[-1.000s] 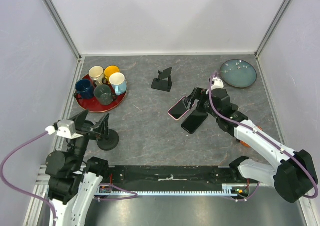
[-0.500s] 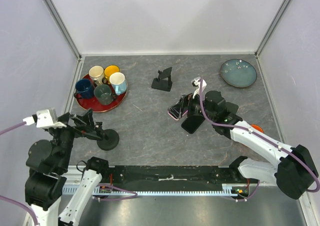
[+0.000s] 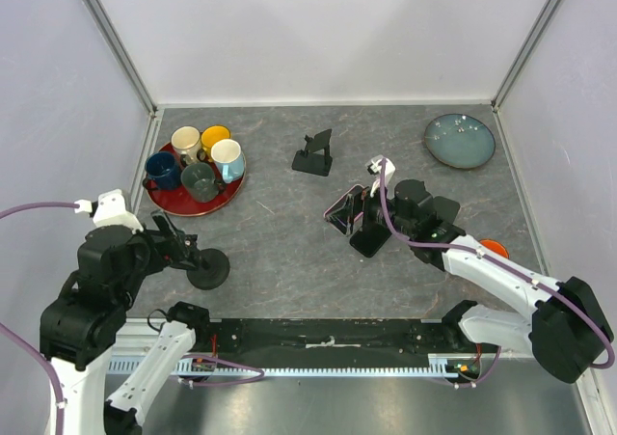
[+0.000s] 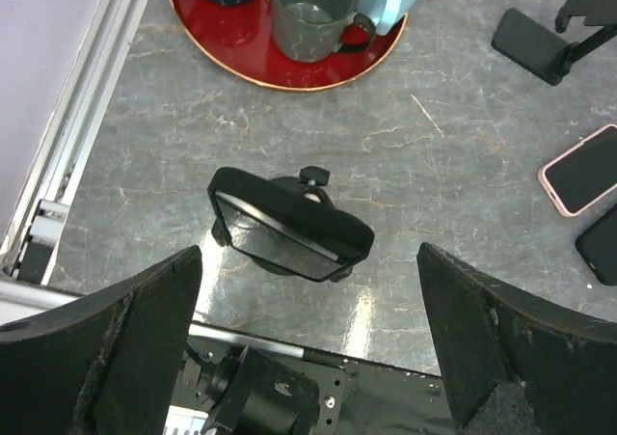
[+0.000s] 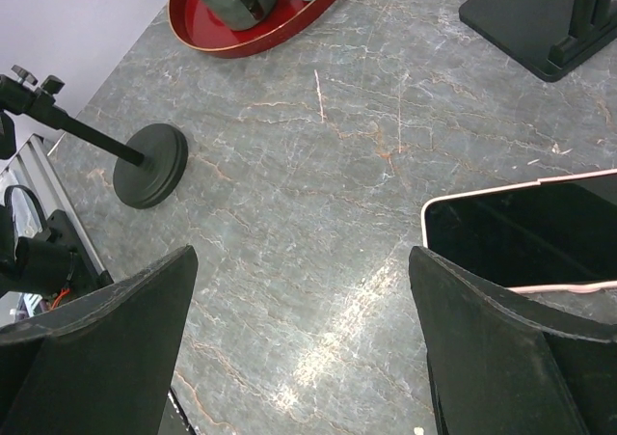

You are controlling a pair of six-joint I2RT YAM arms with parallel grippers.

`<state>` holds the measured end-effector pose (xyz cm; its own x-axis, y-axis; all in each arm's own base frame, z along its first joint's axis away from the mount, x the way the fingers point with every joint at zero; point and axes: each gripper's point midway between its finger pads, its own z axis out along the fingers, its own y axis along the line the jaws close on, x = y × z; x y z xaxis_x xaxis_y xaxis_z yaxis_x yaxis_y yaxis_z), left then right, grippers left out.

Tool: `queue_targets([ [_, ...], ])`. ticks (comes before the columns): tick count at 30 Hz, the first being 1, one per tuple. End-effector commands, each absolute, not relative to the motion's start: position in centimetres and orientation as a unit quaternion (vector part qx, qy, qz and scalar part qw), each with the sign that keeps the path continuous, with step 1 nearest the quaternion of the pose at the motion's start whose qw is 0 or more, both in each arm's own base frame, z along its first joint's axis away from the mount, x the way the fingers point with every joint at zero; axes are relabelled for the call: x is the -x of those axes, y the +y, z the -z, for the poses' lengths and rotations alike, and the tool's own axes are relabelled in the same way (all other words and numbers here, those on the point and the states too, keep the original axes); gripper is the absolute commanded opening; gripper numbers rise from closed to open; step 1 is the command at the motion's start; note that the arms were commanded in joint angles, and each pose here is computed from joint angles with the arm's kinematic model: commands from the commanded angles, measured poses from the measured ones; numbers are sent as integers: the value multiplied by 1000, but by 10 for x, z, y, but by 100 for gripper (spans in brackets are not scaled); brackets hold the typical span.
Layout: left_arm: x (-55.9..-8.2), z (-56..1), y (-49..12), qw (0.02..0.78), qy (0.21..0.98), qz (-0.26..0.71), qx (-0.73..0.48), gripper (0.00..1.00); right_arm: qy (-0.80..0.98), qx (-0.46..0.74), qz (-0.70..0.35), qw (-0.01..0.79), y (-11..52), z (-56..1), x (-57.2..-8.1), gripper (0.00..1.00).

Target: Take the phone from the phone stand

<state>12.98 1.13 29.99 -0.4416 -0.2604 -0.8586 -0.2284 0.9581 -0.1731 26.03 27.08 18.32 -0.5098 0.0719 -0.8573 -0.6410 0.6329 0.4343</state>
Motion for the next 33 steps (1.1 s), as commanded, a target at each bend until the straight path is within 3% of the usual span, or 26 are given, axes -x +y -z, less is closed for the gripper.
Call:
queue_targets([
  [1,-119,-294,20,486,853,1,188,100,756,206,-397,479,276,-192,-259,98],
  [33,-158,-280,32,530,824,-45,193,99,759,202,-393,478,271,-175,-256,98],
])
